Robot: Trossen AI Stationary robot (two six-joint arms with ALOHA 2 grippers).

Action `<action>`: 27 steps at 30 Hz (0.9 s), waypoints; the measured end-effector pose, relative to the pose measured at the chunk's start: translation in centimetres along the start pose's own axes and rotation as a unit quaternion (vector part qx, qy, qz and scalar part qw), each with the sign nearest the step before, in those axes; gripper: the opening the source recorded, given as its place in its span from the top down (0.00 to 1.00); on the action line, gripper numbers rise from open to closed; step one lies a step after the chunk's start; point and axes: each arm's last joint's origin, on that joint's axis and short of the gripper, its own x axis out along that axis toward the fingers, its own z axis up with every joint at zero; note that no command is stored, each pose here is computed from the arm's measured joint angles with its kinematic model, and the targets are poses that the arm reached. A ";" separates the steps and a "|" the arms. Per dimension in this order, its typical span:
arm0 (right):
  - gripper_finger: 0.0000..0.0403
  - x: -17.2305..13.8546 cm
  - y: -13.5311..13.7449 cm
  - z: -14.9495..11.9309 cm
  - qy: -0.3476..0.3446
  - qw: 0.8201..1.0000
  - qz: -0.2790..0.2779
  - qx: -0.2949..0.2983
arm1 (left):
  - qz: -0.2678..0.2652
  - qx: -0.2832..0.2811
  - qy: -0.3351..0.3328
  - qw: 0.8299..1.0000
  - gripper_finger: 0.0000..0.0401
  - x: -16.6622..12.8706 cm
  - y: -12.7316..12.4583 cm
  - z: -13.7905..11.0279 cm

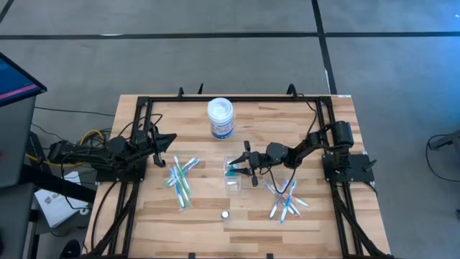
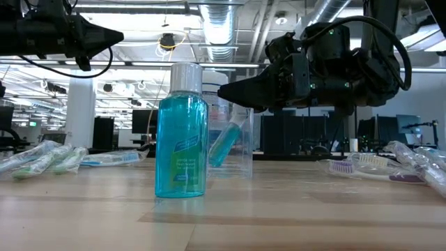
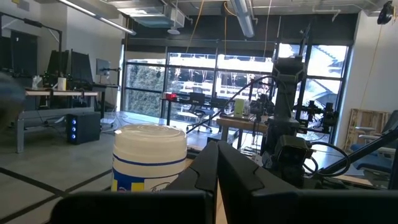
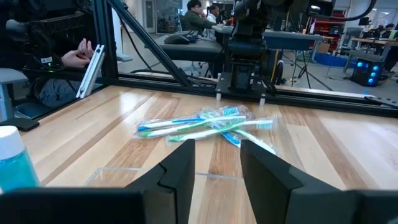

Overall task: Pick & Place toothbrushing station
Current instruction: Put the blue mouthwash into the Transparent organizer

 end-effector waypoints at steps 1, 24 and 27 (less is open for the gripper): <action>0.70 0.0 0.0 0.0 0.000 1.000 0.000 0.000 | 0.000 0.000 0.000 1.000 1.00 0.0 0.0 0.0; 0.70 -0.9 0.2 2.8 0.055 0.998 0.023 0.009 | -0.023 0.000 0.012 1.000 1.00 0.2 -0.2 -0.3; 0.70 -1.3 0.3 3.6 0.072 0.997 0.024 0.010 | -0.027 0.006 0.026 0.999 1.00 0.3 -0.3 -0.6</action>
